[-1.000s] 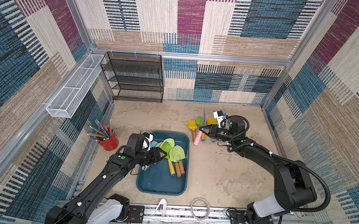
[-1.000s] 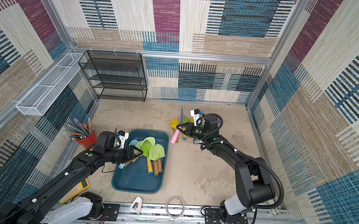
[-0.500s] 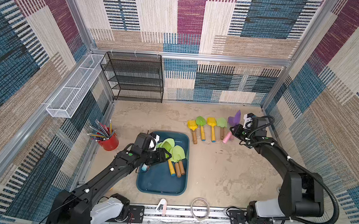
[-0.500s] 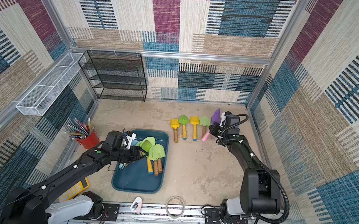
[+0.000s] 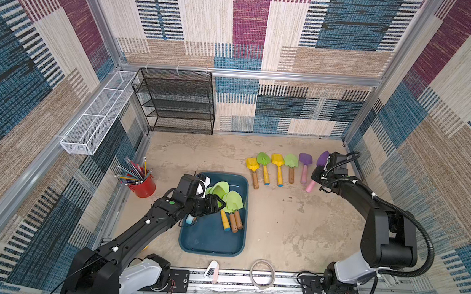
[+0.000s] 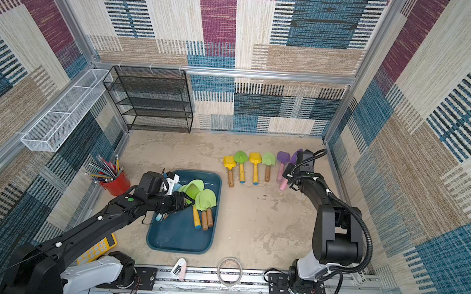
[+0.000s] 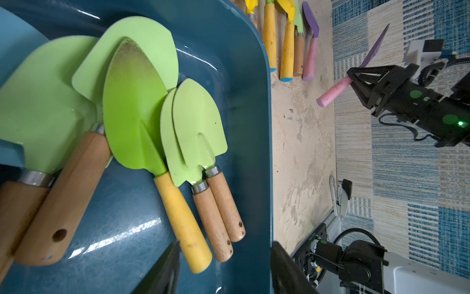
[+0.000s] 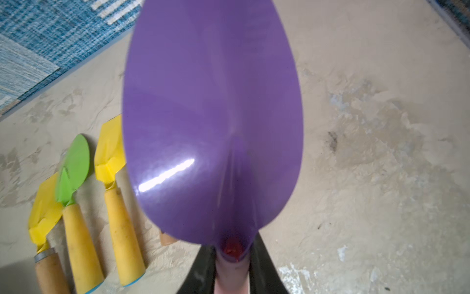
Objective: Take the shovel out of the storage box
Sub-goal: Place the shovel at the center of the board.
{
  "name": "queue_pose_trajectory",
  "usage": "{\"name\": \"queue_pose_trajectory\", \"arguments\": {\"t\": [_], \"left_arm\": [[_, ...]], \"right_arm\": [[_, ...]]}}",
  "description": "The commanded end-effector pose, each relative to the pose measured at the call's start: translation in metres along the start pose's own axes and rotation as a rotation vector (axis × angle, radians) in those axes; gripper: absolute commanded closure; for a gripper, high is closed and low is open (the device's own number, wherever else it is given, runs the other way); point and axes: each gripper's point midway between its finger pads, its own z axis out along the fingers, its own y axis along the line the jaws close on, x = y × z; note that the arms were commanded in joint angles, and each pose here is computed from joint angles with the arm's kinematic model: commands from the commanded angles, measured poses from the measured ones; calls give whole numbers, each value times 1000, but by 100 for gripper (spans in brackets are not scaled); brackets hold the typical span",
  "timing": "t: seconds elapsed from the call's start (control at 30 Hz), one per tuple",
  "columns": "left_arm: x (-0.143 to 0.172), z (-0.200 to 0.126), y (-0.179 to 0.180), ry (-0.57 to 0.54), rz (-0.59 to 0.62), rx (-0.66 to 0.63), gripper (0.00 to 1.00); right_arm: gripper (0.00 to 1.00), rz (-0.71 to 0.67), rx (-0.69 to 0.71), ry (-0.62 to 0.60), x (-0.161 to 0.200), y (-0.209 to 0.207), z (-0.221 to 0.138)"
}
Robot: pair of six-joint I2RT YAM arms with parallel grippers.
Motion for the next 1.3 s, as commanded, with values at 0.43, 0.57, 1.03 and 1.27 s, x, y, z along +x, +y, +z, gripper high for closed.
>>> {"name": "queue_pose_trajectory", "arguments": {"t": [0.43,0.57,1.03,1.27], "left_arm": [[9,-5,-3,4,44,28,40],[10,-7,0,-2,41,16,41],[12,-9,2,3,45,1,41],[11,-11,2,-1,45,-6,41]], "right_arm": [[78,10,120,-9,-23,-20,57],[78,19,137,9,-26,-25,75],[78,4,174,24,-40,-30,106],[74,1,179,33,-39,-32,111]]}}
